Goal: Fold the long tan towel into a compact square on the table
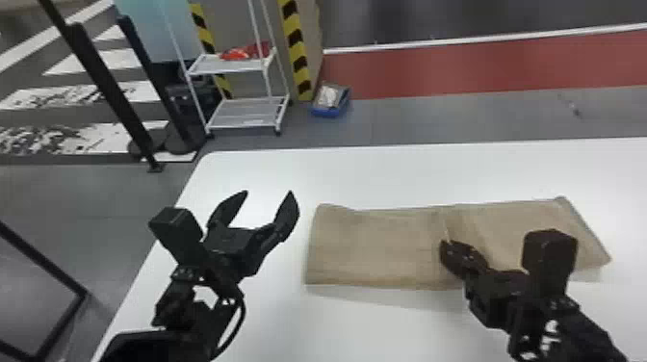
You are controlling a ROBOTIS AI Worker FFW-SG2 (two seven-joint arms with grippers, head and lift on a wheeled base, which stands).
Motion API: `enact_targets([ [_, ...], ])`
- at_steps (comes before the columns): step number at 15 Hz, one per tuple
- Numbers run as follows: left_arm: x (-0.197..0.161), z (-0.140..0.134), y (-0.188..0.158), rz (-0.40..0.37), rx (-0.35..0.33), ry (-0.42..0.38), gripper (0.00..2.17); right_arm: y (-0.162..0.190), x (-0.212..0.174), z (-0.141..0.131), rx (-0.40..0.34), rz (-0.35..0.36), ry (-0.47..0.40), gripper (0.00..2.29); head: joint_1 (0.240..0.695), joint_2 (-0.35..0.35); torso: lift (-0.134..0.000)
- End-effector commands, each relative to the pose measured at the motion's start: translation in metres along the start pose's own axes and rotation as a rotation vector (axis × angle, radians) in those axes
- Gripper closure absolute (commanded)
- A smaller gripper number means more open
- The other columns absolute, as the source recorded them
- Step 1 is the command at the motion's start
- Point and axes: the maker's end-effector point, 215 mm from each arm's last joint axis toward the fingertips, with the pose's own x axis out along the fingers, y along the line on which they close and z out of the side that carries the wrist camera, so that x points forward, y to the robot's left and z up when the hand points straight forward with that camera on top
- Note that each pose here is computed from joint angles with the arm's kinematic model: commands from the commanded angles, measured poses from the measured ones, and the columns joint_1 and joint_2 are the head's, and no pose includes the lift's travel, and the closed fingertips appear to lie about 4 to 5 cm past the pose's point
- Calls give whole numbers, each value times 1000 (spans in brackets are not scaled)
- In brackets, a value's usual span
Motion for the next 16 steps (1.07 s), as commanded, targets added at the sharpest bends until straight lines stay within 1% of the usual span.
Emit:
enact_targets([
  [1, -1, 3, 2, 3, 5, -4, 93, -1, -1, 23, -13, -2, -53, 1160, 695, 222, -125],
  [2, -2, 3, 2, 4, 5, -4, 93, 0, -2, 40, -23, 1, -91, 1163, 695, 221, -125],
  [3, -2, 3, 2, 4, 5, -4, 93, 2, -4, 54, -17, 8, -120, 1160, 695, 220, -125],
  [4, -3, 2, 2, 4, 5, -3, 93, -2, -8, 67, -18, 9, -142, 1163, 695, 219, -125],
  [5, -3, 3, 4, 6, 9, -4, 93, -12, -14, 79, -15, -5, -158, 1163, 695, 217, -125],
  [7, -5, 3, 6, 8, 15, -2, 93, -33, -18, 82, 2, -35, -156, 1163, 695, 206, -125],
  [9, -4, 4, 6, 7, 15, -4, 93, -39, -2, 56, 10, -39, -101, 1163, 695, 189, -125],
  [10, -4, 5, 4, 3, 14, -5, 93, -38, 4, 51, 15, -33, -90, 1163, 695, 179, -125],
  [11, -4, 5, 4, 3, 16, -3, 93, -39, 6, 52, 16, -33, -90, 1163, 695, 179, -125],
  [13, -6, 3, 6, 7, 16, 1, 93, -42, 1, 57, 17, -35, -101, 1163, 695, 181, -125],
  [15, -6, 3, 7, 8, 18, 1, 93, -45, -16, 82, 15, -41, -147, 1163, 695, 179, -125],
  [16, -6, 4, 7, 8, 20, 0, 93, -51, -30, 97, 45, -36, -185, 1163, 695, 176, -125],
])
